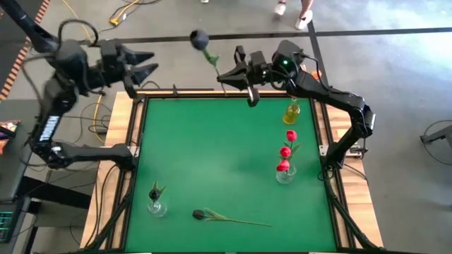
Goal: Sort flowers into vase by color
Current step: Put the top black tulip into the bottom transparent flower vase
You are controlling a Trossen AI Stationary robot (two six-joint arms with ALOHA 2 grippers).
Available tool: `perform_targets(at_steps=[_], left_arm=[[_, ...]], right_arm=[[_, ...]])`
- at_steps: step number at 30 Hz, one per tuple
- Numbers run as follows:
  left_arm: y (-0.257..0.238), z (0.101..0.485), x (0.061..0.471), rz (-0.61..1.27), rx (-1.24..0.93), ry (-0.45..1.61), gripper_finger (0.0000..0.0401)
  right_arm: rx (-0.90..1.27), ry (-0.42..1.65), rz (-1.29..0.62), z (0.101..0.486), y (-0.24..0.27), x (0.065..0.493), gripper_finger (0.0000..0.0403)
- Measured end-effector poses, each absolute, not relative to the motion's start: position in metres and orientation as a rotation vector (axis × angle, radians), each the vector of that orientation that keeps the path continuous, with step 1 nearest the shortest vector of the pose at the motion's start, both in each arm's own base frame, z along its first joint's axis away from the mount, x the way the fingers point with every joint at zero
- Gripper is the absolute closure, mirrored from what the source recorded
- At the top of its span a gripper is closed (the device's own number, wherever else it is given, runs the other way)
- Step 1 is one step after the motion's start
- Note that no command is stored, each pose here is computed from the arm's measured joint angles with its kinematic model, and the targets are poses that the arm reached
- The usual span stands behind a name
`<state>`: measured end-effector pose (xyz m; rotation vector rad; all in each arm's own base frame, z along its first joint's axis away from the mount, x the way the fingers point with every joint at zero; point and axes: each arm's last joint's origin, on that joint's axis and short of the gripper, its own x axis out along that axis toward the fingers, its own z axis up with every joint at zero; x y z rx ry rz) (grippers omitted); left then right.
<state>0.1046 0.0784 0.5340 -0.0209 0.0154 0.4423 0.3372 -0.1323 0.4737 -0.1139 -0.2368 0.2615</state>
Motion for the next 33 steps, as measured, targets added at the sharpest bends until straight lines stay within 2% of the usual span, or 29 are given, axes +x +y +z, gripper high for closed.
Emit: perform_targets(at_steps=[5, 14, 19, 22, 27, 33], left_arm=[[0.087, 0.496, 0.138, 0.272, -0.095, -0.188, 0.0203], [0.086, 0.442, 0.19, 0.187, -0.126, -0.38, 0.0203], [0.075, 0.429, 0.222, 0.098, -0.077, -0.386, 0.021], [0.07, 0.427, 0.233, 0.116, -0.018, -0.416, 0.0219], [0.069, 0.428, 0.237, 0.171, 0.027, -0.46, 0.0224], [0.069, 0.428, 0.237, 0.139, 0.011, -0.46, 0.0224]], right_arm=[[-0.018, -0.22, 0.28, 0.473, -0.129, 0.339, 0.038], [0.034, -0.186, 0.322, 0.469, -0.106, 0.349, 0.0379], [0.037, -0.156, 0.311, 0.464, -0.101, 0.353, 0.0379], [0.044, -0.135, 0.303, 0.461, -0.102, 0.354, 0.0379], [0.048, -0.125, 0.3, 0.461, -0.102, 0.354, 0.0379], [0.036, -0.096, 0.268, 0.457, -0.103, 0.355, 0.0379]])
